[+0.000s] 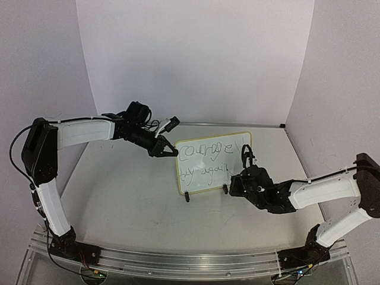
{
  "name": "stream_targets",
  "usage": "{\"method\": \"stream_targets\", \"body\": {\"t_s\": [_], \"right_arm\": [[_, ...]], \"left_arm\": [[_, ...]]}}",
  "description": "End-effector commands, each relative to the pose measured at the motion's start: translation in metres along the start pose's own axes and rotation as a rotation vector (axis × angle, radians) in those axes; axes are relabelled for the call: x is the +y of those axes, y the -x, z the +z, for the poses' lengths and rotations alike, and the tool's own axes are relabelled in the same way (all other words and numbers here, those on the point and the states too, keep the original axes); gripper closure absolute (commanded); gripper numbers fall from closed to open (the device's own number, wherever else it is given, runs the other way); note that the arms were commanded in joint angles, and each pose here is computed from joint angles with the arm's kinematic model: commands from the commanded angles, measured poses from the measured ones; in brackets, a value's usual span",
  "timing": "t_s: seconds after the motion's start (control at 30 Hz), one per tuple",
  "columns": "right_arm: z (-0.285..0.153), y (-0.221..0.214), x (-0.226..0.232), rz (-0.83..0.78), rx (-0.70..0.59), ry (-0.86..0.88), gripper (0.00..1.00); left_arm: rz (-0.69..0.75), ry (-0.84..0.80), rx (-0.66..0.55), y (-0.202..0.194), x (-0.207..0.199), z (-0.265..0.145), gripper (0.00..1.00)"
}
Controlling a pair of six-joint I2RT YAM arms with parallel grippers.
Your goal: Write a sentence on the whiteboard
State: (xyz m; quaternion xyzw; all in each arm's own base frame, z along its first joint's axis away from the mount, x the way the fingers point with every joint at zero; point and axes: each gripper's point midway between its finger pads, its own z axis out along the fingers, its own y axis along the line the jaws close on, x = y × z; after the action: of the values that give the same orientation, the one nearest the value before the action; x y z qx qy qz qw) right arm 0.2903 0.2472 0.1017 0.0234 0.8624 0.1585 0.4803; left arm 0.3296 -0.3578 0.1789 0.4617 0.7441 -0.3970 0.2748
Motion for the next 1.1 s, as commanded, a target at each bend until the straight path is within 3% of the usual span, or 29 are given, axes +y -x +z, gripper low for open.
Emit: {"method": "stream_targets", "body": {"t_s": [0.0, 0.3, 1.07], "right_arm": [[-0.004, -0.005, -0.008, 0.006, 0.013, -0.011, 1.0], [-0.021, 0.01, -0.008, 0.023, -0.044, 0.033, 1.0], [-0.005, 0.007, -0.003, 0.0, -0.036, -0.002, 1.0]], "left_arm": [[0.094, 0.09, -0.018, 0.011, 0.007, -0.012, 1.0], [0.096, 0.093, -0.02, 0.012, 0.007, -0.013, 1.0], [0.101, 0.095, -0.023, 0.013, 0.005, -0.014, 1.0]]}}
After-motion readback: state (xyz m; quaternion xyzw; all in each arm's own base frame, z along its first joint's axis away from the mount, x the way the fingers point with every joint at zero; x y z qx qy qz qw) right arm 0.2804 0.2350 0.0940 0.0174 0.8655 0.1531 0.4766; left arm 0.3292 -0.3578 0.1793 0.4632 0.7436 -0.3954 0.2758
